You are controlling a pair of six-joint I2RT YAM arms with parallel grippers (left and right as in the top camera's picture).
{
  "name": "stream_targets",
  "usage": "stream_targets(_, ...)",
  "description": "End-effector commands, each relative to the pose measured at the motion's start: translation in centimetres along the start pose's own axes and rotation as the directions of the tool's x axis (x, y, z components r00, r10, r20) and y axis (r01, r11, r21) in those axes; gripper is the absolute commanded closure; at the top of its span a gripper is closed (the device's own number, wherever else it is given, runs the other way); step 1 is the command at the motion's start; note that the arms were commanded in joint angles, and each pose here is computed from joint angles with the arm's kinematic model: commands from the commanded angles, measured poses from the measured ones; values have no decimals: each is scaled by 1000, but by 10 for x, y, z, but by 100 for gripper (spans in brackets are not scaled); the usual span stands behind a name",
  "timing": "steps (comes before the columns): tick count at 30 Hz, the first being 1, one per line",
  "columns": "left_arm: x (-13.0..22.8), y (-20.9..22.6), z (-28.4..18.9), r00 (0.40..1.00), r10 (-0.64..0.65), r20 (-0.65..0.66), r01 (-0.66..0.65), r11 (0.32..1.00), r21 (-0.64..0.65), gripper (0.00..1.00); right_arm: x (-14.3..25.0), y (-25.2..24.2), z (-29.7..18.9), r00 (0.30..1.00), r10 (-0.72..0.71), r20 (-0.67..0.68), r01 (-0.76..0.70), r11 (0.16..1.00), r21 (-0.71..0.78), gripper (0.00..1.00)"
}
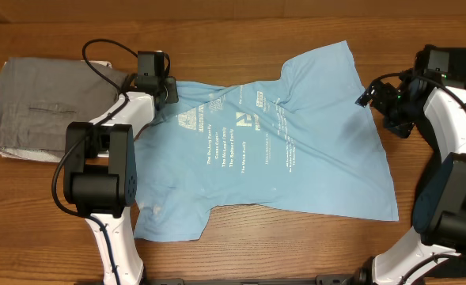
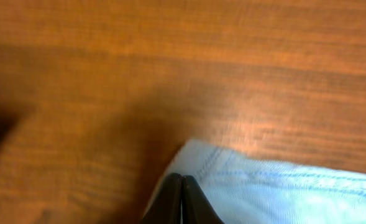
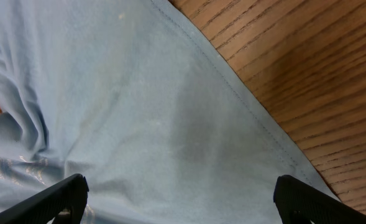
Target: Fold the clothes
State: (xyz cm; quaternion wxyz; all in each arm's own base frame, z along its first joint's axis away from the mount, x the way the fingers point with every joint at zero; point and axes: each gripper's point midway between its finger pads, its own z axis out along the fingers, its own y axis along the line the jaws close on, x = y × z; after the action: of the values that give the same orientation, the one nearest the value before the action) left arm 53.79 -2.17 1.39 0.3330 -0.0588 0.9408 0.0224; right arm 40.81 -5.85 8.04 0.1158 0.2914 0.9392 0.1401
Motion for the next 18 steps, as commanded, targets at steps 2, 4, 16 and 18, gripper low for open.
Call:
stream_targets(2,-12,4,7,996,69,64,-67,997,-22,93,-6,5,-6,1000,-14,23,15,1000,-10,0)
stream_targets(4,-22,3,6,991,87,99,-85,996,-21,93,-6,5,-6,1000,-14,23,15,1000,-11,0)
stream_targets(16,-35,-10,-70,990,-46,-130,52,998,44,89,-6,5,-6,1000,-14,23,15,1000,-11,0)
stream_targets(18,-21,-15,-72,981,-36,-191,52,996,78,89,-6,5,-6,1000,-14,23,15,1000,-10,0)
